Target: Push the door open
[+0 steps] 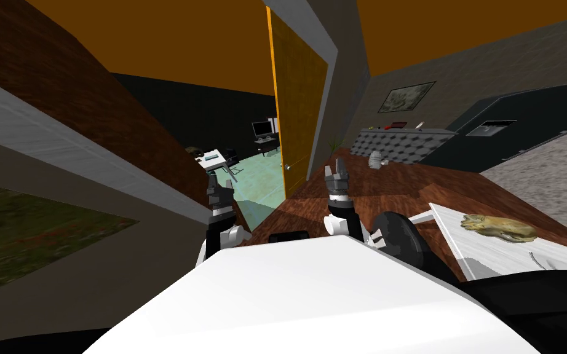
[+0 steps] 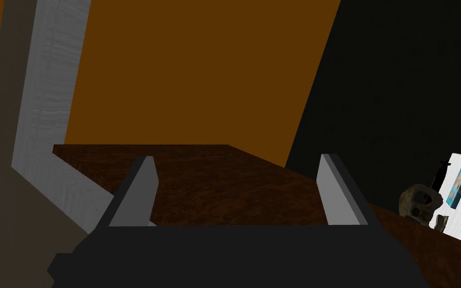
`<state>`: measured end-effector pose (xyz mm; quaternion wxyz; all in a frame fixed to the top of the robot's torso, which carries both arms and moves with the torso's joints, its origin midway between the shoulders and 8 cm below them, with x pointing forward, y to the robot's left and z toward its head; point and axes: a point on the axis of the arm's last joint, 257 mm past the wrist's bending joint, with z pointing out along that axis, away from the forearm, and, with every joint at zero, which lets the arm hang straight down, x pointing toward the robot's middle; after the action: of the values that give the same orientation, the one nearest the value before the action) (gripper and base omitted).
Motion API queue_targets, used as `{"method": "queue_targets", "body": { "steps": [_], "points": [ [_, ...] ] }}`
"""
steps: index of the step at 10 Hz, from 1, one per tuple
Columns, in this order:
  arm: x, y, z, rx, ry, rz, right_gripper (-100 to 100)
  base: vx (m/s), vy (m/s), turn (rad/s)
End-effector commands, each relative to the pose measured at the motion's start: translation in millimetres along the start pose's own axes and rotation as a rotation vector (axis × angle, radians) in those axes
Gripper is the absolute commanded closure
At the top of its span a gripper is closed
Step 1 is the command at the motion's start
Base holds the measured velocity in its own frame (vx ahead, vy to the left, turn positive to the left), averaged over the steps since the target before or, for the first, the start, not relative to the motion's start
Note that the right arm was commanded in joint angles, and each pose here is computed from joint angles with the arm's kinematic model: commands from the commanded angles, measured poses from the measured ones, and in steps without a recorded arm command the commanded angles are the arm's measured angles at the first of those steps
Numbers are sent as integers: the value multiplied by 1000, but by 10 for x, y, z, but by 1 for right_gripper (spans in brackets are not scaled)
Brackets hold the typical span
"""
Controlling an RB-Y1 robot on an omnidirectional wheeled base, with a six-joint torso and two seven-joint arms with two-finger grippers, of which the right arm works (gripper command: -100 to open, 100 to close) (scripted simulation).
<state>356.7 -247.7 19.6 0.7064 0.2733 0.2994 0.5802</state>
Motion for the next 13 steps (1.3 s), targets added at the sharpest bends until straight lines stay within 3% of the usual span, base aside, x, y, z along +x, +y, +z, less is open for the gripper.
{"method": "queue_targets", "body": {
  "steps": [1, 13],
  "points": [
    [41, -112, -18, 10, 16, -32, -100, 97, -3, 20],
    [493, -958, -285, 82, 172, -280, -100, 82, -2, 15]
  ]
}}
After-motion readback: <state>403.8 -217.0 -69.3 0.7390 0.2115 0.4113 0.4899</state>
